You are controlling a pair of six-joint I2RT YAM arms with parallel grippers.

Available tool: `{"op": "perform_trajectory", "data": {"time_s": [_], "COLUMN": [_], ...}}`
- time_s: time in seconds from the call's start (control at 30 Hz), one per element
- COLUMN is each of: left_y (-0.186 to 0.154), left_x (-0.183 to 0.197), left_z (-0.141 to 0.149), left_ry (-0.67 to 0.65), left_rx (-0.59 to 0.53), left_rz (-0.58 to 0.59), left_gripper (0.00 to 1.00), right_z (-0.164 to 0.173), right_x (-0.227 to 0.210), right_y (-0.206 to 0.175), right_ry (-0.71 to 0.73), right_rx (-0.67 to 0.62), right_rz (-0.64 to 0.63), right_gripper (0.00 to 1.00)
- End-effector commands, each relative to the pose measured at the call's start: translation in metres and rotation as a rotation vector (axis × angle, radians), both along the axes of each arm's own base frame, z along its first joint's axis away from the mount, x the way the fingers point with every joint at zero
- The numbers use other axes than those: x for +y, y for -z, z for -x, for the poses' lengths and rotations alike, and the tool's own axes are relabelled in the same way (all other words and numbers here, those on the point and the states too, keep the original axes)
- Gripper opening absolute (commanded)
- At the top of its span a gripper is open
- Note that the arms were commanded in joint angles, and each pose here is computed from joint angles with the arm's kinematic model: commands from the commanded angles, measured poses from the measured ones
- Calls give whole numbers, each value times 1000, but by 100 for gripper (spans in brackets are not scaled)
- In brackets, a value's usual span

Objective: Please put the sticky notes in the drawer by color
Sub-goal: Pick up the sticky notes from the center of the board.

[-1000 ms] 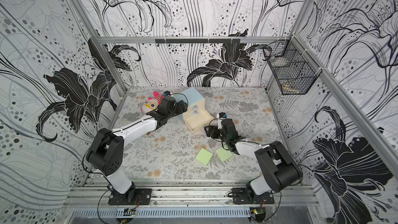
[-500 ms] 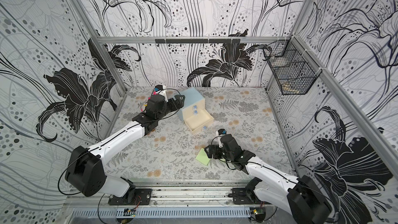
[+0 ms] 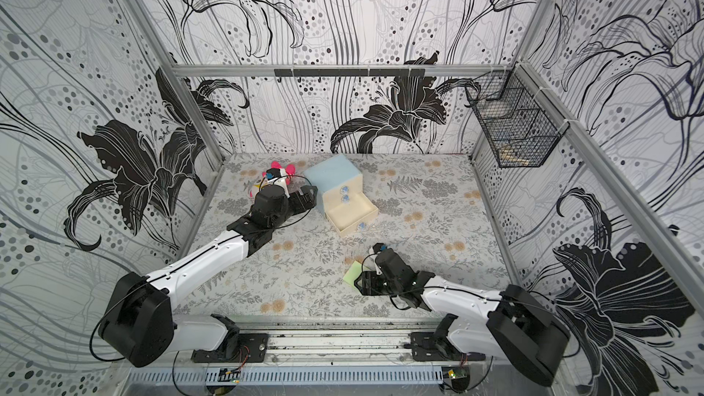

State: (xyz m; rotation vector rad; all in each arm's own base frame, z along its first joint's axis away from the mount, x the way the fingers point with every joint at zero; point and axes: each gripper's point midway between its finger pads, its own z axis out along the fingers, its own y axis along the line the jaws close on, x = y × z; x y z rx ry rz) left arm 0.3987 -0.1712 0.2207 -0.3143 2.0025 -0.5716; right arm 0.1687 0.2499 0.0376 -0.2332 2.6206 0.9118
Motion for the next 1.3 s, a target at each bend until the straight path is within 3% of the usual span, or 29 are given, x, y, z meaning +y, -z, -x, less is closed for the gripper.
{"op": "perform_trajectory", "data": {"time_s": [0.0,0.2,0.43,0.6,0.8,1.03,1.27], "left_y": [-13,-10,-5,10,26,37,41], "left_x": [5,6,18,40,64,72,67], "left_z": [1,2,4,6,15,21,19], "left_ry": [-20,-23,-51,-87,-122,-140,-117], "left_rx": [-51,-48,-47,-28,8,25,40], "left_rz": [-7,-7,-44,5,-7,0,10], "left_gripper": [97,97,97,97,97,97,97], "right_z": [11,13,-14,-42,-59,-56,-55], "right_x": [15,23,8,26,39,52,49], "right_y": [8,3,-31,-37,-22,0,15], "right_ry": [-53,-86,-44,-69,-117,-166,-175], "right_rx": [37,3,-145,-212,-192,-137,-111], "right_rz": [31,133,275,391,535,552,587], "right_gripper": [65,67,82,99,99,99,88]}}
